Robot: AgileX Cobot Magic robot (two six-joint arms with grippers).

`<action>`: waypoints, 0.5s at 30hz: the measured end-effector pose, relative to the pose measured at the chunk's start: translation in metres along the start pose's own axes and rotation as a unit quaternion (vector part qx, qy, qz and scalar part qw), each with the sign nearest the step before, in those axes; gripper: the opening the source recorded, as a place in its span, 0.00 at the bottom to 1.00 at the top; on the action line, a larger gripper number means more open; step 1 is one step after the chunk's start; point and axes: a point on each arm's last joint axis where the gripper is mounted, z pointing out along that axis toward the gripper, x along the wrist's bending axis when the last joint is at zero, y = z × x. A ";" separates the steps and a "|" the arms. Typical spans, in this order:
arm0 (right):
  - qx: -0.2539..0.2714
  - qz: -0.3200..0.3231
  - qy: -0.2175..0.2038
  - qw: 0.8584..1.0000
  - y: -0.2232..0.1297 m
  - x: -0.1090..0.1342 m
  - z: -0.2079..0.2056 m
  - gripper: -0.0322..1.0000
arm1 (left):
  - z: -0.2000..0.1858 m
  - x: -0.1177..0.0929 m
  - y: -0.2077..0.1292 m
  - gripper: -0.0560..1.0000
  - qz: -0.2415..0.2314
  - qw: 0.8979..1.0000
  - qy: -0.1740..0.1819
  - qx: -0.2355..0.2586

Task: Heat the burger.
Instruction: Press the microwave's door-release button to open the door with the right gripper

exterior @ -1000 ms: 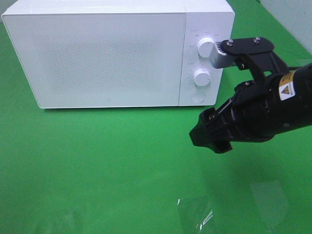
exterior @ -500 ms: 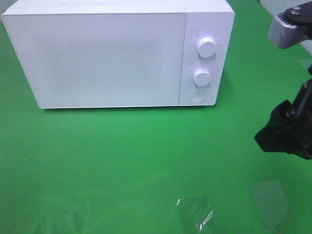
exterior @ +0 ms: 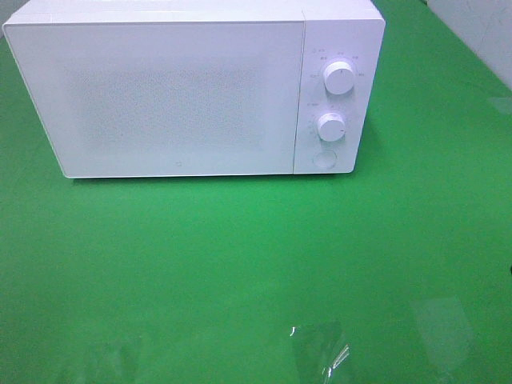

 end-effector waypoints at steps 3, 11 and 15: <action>-0.003 0.010 0.001 1.000 -0.017 -0.001 0.001 0.75 | 0.000 0.000 0.000 0.98 0.000 1.000 0.000 0.000; -0.045 0.099 -0.039 0.993 -0.045 -0.012 -0.009 0.75 | 0.000 0.000 0.000 0.98 0.000 1.000 0.000 0.000; -0.087 0.116 -0.067 0.987 -0.062 -0.012 -0.019 0.75 | 0.000 0.000 0.000 0.98 0.000 1.000 0.000 0.000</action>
